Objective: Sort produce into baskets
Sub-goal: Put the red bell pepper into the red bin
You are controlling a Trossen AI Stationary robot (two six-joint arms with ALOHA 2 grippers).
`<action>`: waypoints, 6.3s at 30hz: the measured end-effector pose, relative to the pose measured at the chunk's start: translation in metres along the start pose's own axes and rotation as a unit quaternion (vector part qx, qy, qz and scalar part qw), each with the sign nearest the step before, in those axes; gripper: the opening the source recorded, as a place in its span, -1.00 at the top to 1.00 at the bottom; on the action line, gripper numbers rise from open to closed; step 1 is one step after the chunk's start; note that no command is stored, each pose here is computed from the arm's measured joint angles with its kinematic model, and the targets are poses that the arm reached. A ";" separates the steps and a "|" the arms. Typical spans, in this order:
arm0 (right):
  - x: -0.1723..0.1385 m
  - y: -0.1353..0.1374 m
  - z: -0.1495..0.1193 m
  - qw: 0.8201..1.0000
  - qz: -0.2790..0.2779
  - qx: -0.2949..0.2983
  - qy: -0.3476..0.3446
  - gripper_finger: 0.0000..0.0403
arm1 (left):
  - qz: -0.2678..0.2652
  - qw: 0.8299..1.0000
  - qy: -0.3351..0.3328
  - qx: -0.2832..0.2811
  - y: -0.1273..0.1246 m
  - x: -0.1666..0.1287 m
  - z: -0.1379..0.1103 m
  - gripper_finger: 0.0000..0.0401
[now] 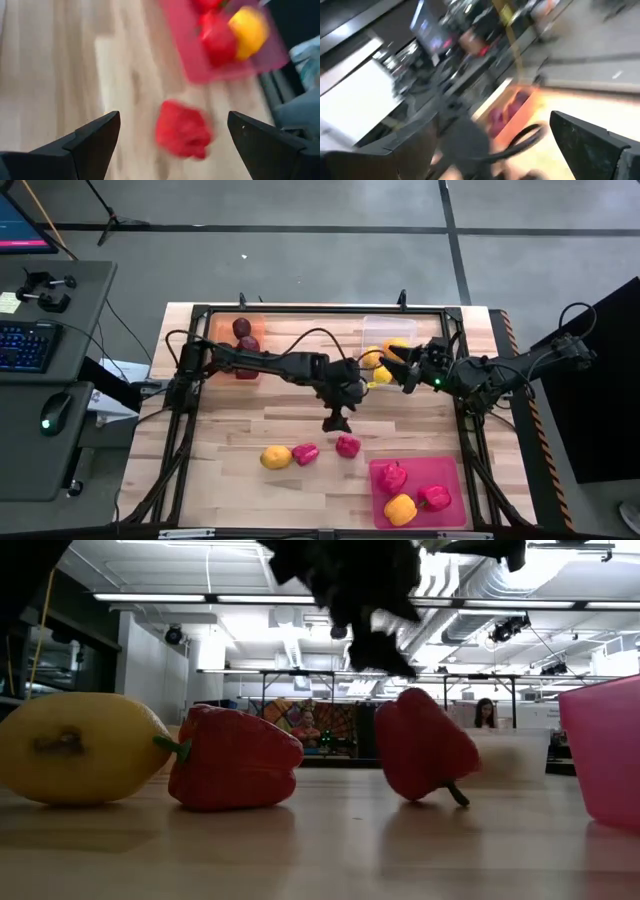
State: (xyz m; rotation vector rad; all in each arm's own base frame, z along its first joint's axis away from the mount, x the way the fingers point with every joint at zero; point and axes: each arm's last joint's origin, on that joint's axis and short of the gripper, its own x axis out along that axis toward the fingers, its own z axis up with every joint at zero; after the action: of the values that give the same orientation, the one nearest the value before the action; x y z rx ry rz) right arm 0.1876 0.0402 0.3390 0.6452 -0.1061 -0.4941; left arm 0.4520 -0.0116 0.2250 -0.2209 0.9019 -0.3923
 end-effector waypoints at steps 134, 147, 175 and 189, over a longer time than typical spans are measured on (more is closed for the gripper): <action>-0.031 0.150 -0.079 0.912 -0.222 -0.170 0.301 1.00 | 0.156 0.966 -0.035 0.203 -0.061 0.078 -0.070 -0.45; -0.031 0.150 -0.078 0.913 -0.220 -0.166 0.300 1.00 | 0.140 0.969 -0.082 0.184 -0.064 0.068 -0.058 0.27; -0.011 0.171 -0.011 0.954 -0.169 -0.202 0.140 1.00 | 0.052 0.942 -0.286 0.171 -0.096 0.095 -0.025 0.12; -0.011 0.171 -0.012 0.956 -0.167 -0.199 0.138 1.00 | 0.043 0.936 -0.314 0.154 -0.097 0.091 -0.019 0.05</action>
State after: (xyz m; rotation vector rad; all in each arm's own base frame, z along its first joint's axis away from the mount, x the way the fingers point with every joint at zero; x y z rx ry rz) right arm 0.2506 0.1699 0.4332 0.3293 0.3666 -0.7227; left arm 0.4643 -0.1382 0.1821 -0.0100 0.2122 -0.3454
